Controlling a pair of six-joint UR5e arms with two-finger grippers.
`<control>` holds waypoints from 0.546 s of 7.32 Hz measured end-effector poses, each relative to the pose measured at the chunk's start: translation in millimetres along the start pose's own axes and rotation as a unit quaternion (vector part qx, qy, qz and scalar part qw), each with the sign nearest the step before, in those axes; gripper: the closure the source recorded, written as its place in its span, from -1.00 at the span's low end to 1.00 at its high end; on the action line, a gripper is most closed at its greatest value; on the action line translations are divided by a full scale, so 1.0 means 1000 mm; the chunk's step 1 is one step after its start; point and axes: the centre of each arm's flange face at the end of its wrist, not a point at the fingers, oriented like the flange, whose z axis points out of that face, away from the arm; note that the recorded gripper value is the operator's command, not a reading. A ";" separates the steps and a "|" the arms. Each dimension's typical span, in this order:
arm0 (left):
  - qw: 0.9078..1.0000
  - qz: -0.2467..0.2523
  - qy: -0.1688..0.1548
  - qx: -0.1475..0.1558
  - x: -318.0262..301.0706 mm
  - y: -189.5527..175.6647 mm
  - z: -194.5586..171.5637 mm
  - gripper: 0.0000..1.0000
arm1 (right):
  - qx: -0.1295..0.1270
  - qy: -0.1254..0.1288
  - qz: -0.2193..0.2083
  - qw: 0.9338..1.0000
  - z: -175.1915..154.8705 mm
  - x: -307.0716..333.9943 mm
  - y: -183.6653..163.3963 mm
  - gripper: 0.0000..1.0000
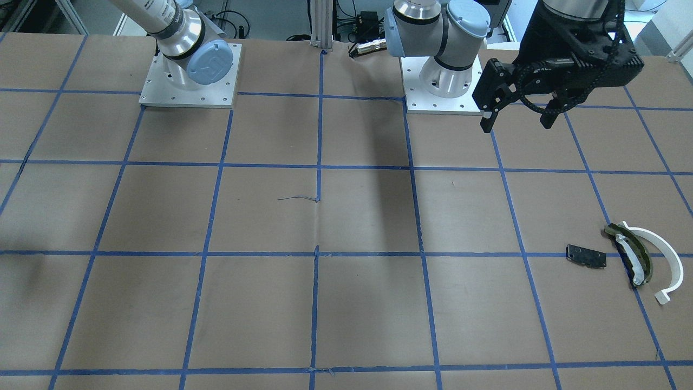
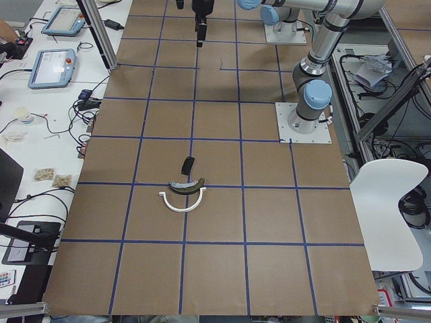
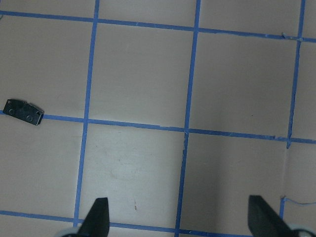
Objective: Place bearing gear from tray to pile
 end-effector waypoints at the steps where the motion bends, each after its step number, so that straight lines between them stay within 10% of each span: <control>1: 1.000 0.000 0.000 0.000 0.000 0.000 0.000 -1.00 | 0.001 -0.002 0.024 1.000 -0.049 -0.054 -0.031 0.74; 4: 1.000 0.000 0.000 0.000 0.000 0.000 0.000 -1.00 | -0.001 -0.006 0.105 0.994 -0.120 -0.241 -0.133 0.74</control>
